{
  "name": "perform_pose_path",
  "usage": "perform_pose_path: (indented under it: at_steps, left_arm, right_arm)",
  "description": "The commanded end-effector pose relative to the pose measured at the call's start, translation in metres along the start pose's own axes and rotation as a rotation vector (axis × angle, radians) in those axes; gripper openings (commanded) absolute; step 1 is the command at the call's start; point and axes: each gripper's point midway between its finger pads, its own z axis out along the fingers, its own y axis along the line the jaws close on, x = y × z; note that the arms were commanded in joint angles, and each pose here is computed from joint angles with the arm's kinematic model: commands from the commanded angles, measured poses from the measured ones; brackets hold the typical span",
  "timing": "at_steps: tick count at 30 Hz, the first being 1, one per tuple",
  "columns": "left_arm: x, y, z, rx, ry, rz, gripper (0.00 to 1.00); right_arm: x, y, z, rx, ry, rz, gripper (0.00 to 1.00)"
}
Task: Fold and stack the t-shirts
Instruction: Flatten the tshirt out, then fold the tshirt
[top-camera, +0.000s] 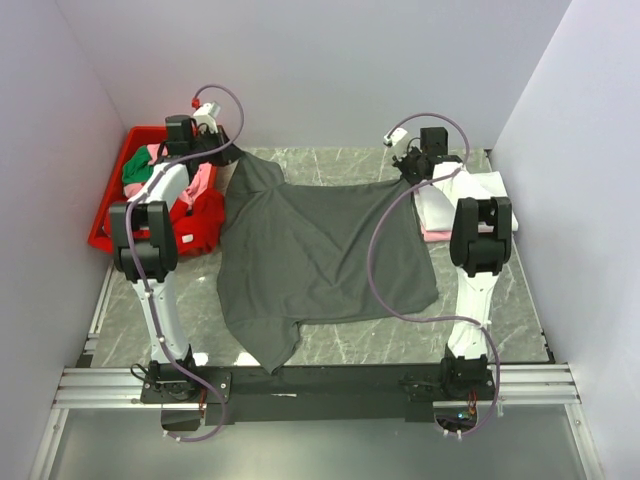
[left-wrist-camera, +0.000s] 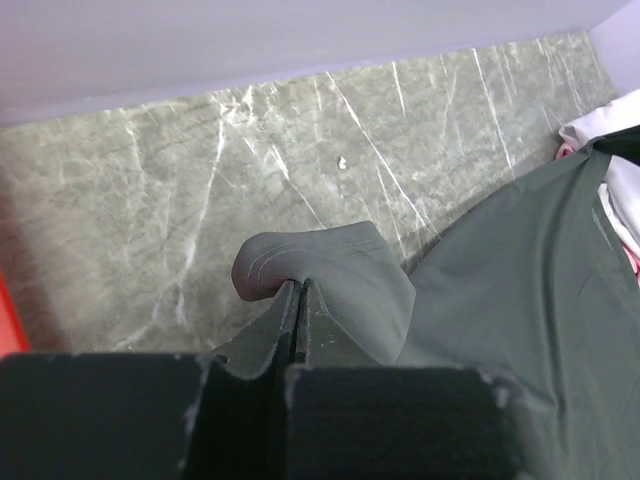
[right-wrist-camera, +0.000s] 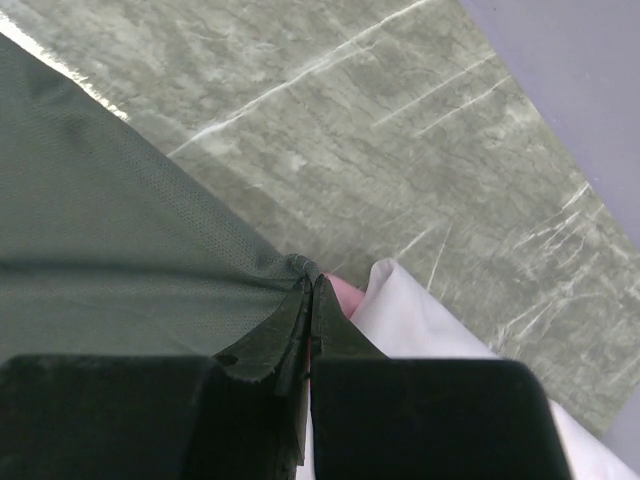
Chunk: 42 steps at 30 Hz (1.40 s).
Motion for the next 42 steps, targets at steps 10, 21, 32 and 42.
perform_pose_path:
  at_steps: [10,21,32,42]
  left_arm:
    - [-0.017,0.012,0.011,0.002,-0.025,0.035,0.01]
    - [-0.009,-0.009,-0.01,0.041,-0.049,0.053,0.01]
    - [-0.004,-0.034,-0.034,0.081,-0.06,0.066,0.01]
    - [0.006,-0.047,-0.05,0.094,-0.05,0.066,0.01]
  right_arm:
    - [-0.028,-0.028,0.007,0.1,-0.076,-0.036,0.0]
    - [-0.032,-0.011,-0.015,0.058,-0.15,-0.04,0.0]
    - [-0.025,0.011,-0.032,-0.014,-0.184,-0.048,0.0]
    - [-0.019,0.009,-0.032,-0.015,-0.185,-0.031,0.0]
